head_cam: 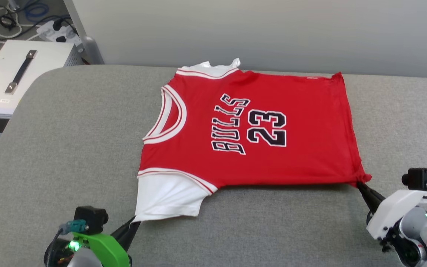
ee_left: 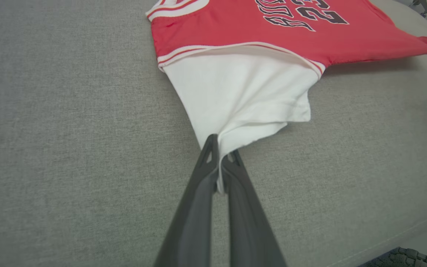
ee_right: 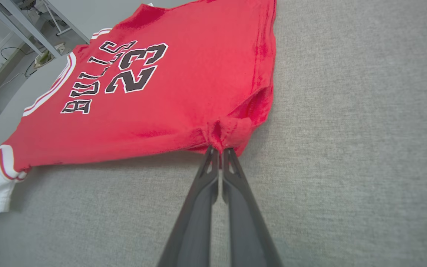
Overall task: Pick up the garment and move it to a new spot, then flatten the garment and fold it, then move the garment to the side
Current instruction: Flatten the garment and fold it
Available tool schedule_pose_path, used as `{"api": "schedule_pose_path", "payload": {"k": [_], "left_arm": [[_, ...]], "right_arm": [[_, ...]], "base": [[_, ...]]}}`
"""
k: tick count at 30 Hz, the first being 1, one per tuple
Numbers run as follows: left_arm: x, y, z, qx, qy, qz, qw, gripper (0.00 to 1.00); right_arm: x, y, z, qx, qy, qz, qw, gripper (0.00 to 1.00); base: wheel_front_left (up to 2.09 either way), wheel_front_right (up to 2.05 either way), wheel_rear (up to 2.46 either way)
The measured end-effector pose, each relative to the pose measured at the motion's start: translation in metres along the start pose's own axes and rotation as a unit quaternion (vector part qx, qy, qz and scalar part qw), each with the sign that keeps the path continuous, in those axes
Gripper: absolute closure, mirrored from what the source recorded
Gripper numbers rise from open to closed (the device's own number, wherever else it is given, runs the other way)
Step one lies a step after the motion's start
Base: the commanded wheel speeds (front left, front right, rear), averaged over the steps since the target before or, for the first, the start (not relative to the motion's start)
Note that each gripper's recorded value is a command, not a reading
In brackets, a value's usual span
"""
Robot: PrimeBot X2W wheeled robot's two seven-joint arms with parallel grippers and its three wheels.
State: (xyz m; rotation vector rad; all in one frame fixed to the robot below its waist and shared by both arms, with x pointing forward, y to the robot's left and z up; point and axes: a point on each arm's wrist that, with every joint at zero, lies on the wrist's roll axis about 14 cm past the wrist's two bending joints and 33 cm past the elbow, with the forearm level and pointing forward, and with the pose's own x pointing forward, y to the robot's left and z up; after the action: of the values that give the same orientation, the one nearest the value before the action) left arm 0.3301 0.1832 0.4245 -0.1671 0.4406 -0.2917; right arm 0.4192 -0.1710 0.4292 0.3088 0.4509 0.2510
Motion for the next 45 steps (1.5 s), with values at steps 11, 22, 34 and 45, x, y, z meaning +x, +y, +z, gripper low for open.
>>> {"api": "schedule_pose_path", "payload": {"k": [11, 22, 34, 45], "left_arm": [[-0.048, -0.027, -0.016, 0.000, 0.027, -0.031, 0.999, 1.00], [-0.063, -0.035, -0.024, -0.010, 0.073, -0.042, 0.996, 1.00], [-0.005, -0.028, 0.066, 0.060, -0.009, -0.053, 0.997, 1.00], [0.058, -0.011, 0.087, 0.080, 0.008, -0.052, 0.995, 1.00]], "right_arm": [[-0.065, 0.002, -0.046, 0.021, 0.071, 0.011, 0.997, 1.00], [-0.087, 0.009, -0.034, 0.015, 0.065, 0.014, 0.998, 1.00], [-0.062, 0.016, 0.000, 0.003, 0.060, 0.013, 0.998, 1.00], [-0.019, 0.004, 0.009, 0.002, 0.083, -0.002, 0.997, 1.00]], "base": [[0.00, 0.00, 0.00], [0.00, 0.00, 0.00], [0.00, 0.00, 0.00], [0.00, 0.00, 0.00]]}}
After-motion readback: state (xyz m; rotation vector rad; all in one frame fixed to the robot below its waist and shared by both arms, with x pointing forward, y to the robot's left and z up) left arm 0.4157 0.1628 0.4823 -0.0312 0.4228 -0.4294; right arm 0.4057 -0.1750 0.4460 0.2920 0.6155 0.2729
